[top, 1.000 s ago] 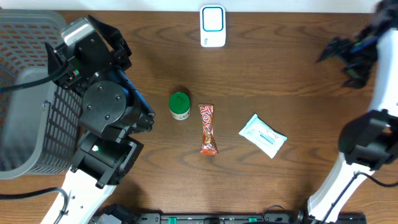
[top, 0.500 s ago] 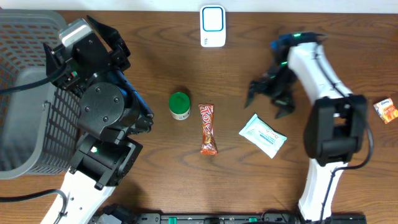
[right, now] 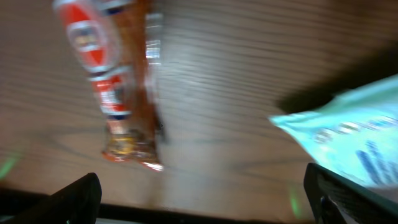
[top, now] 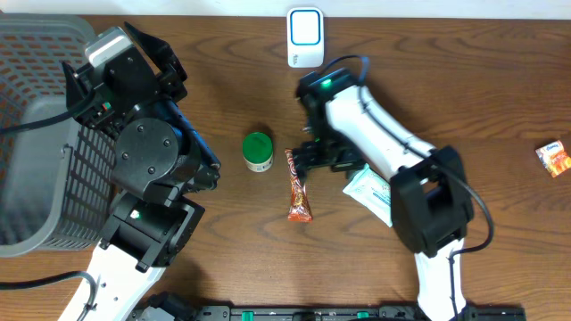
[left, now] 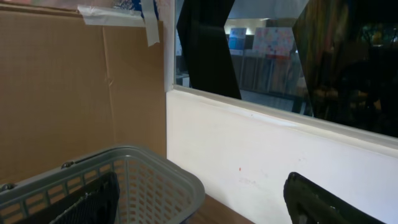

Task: Scan the item barcode
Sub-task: 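Reach the right gripper to the green-capped bottle and grasp it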

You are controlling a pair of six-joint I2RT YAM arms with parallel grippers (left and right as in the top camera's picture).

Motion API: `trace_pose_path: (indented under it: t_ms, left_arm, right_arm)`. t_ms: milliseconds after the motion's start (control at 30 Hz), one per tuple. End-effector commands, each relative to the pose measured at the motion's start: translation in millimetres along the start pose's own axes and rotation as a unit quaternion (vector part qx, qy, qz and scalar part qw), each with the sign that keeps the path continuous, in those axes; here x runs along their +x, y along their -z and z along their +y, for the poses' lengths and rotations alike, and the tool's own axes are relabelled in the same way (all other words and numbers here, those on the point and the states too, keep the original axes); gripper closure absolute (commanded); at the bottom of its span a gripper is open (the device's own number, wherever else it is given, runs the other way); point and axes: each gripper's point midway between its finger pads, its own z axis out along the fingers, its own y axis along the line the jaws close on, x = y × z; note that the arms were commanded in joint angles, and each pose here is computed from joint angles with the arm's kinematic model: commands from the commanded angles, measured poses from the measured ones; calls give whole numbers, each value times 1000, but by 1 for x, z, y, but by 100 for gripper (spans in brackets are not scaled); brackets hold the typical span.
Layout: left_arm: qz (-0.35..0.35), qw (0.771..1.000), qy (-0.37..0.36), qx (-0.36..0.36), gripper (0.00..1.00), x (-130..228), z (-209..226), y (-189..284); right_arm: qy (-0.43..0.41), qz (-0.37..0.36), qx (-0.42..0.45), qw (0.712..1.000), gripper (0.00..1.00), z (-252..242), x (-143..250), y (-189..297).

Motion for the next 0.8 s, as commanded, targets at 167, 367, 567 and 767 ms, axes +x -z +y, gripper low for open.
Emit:
trace_pose_path:
  t_ms: [167, 367, 567, 767]
  left_arm:
    - [-3, 1000, 13, -5, 15, -3, 8, 1]
    - [-4, 999, 27, -29, 15, -10, 24, 5]
    - [-12, 993, 94, -69, 15, -27, 65, 16]
    - [-31, 985, 153, -76, 15, -52, 110, 32]
  right_arm:
    - [-3, -86, -9, 996, 1, 49, -25, -6]
    - [-5, -85, -8, 996, 1, 52, -21, 5]
    - [54, -128, -21, 990, 1, 69, -32, 42]
    - [62, -172, -40, 982, 1, 82, -53, 53]
